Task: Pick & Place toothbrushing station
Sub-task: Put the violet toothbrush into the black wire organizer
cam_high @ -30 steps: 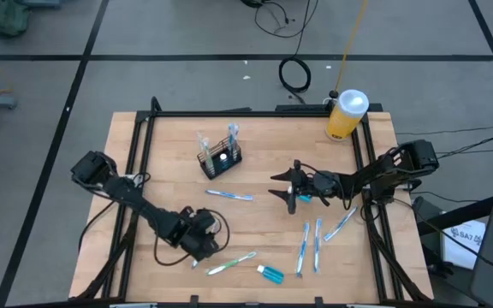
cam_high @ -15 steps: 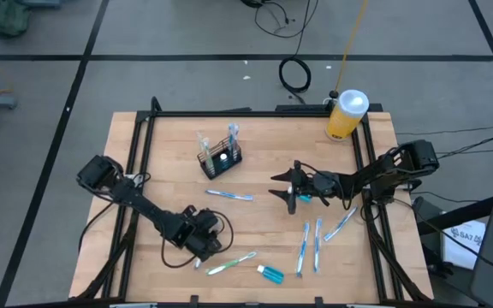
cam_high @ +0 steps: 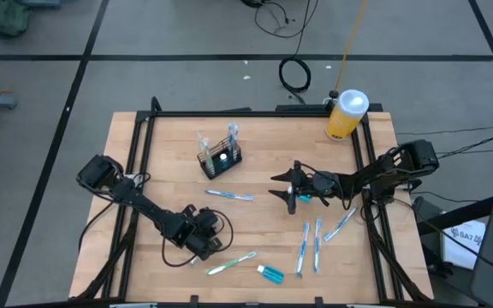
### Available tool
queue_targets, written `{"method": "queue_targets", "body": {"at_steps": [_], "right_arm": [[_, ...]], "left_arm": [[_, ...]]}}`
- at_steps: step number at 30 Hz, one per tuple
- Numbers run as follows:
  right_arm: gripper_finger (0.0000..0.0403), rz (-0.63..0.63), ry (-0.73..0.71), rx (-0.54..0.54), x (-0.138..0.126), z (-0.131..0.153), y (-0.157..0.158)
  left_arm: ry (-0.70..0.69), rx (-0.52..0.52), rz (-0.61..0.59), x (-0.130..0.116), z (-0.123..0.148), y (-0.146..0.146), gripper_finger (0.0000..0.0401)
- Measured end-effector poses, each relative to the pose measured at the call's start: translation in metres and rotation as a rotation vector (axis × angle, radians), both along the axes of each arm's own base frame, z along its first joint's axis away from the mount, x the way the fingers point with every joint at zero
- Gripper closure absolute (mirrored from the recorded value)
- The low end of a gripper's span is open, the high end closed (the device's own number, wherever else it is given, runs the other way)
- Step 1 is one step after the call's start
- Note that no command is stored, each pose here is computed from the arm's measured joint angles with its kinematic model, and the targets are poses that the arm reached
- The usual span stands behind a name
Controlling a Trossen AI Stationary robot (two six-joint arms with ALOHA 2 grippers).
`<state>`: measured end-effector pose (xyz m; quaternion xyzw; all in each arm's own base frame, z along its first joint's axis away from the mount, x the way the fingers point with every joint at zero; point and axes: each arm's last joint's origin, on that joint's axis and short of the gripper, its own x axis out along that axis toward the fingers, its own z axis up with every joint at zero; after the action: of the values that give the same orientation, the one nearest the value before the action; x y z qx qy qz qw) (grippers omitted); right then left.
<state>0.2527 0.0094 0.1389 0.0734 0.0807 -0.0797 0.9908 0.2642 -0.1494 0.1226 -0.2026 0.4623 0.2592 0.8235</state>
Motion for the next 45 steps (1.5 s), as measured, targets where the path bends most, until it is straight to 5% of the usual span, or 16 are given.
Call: {"method": "queue_targets", "body": {"at_steps": [12, 22, 27, 34, 45], "right_arm": [[0.0179, 0.000, 0.001, 0.000, 0.000, 0.000, 0.000], [0.0179, 0.000, 0.008, 0.000, 0.000, -0.001, 0.000], [0.0179, 0.000, 0.008, 0.000, 0.000, -0.001, 0.000], [0.0179, 0.000, 0.007, 0.000, 0.000, -0.001, 0.000], [0.0179, -0.004, -0.007, -0.011, 0.000, 0.001, -0.001]], "left_arm": [[-0.227, 0.037, 0.030, -0.011, 0.059, 0.008, 0.0378], [-0.594, 0.439, 0.143, -0.047, 0.148, 0.039, 0.0366], [-0.643, 0.633, 0.273, -0.060, 0.171, 0.061, 0.0367], [-0.643, 0.822, 0.452, -0.062, 0.167, 0.078, 0.0375], [-0.626, 0.855, 0.646, -0.062, 0.121, 0.115, 0.0385]]}}
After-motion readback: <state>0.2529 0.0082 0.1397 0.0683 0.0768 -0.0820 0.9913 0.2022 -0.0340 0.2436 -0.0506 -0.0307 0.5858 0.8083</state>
